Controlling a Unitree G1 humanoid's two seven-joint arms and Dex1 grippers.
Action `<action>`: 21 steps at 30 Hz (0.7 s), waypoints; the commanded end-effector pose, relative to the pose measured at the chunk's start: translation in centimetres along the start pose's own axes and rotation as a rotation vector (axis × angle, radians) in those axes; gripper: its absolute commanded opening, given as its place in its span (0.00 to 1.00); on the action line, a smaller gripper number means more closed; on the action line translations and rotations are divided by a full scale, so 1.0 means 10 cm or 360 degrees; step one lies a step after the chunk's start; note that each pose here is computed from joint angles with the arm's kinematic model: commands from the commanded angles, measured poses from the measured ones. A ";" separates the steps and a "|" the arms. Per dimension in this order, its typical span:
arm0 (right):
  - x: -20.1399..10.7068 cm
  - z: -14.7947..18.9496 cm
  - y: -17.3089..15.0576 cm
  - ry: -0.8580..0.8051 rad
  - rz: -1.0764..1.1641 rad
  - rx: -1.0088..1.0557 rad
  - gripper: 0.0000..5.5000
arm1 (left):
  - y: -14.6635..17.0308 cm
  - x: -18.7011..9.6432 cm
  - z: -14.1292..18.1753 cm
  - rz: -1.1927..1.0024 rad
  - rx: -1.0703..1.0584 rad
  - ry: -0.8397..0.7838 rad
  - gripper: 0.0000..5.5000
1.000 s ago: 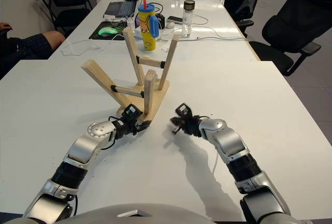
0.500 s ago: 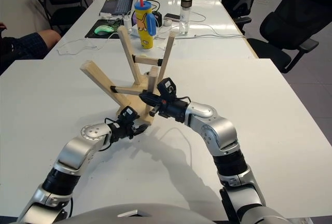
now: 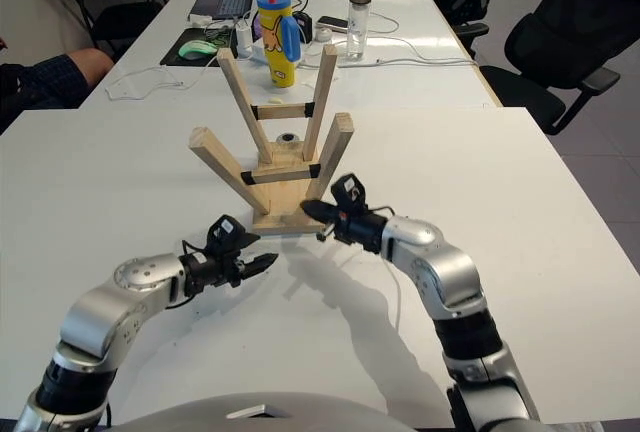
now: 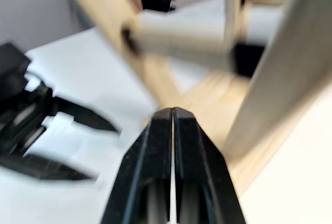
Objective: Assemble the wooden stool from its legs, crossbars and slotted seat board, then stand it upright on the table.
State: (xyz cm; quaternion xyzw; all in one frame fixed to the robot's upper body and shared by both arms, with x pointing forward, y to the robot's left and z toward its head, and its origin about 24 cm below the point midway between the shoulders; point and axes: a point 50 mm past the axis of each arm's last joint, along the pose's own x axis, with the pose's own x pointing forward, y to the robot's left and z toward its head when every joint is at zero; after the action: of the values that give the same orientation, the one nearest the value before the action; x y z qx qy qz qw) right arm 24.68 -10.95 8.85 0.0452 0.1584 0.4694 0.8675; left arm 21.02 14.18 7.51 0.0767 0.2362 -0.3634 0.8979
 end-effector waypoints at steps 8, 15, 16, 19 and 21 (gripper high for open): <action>-0.54 0.41 -0.36 -0.0883 -0.1275 -0.0012 0.00 | 0.49 -0.45 0.59 0.1244 -0.0126 -0.1040 0.20; -0.17 0.85 -0.14 -0.1005 -0.1006 -0.0151 0.00 | 0.41 -0.33 0.84 0.1167 -0.0003 -0.1146 0.01; 0.02 0.85 -0.02 -0.0920 -0.0827 -0.0145 0.00 | 0.36 -0.22 0.87 0.1069 0.0002 -0.1126 0.00; 0.35 0.65 0.30 -0.0655 -0.0458 -0.0107 0.00 | 0.21 0.03 0.84 0.0862 0.0026 -0.0968 0.00; 0.36 0.59 0.32 -0.0586 -0.0447 -0.0075 0.00 | 0.21 0.07 0.83 0.0854 0.0031 -0.0924 0.00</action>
State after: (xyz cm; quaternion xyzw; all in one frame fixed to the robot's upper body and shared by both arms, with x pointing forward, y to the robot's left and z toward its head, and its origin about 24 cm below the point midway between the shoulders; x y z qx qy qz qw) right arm 27.19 -9.31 15.00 0.0786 -0.0480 0.2246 0.9701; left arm 25.77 15.98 14.61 0.0456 -0.0724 -0.0330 0.9958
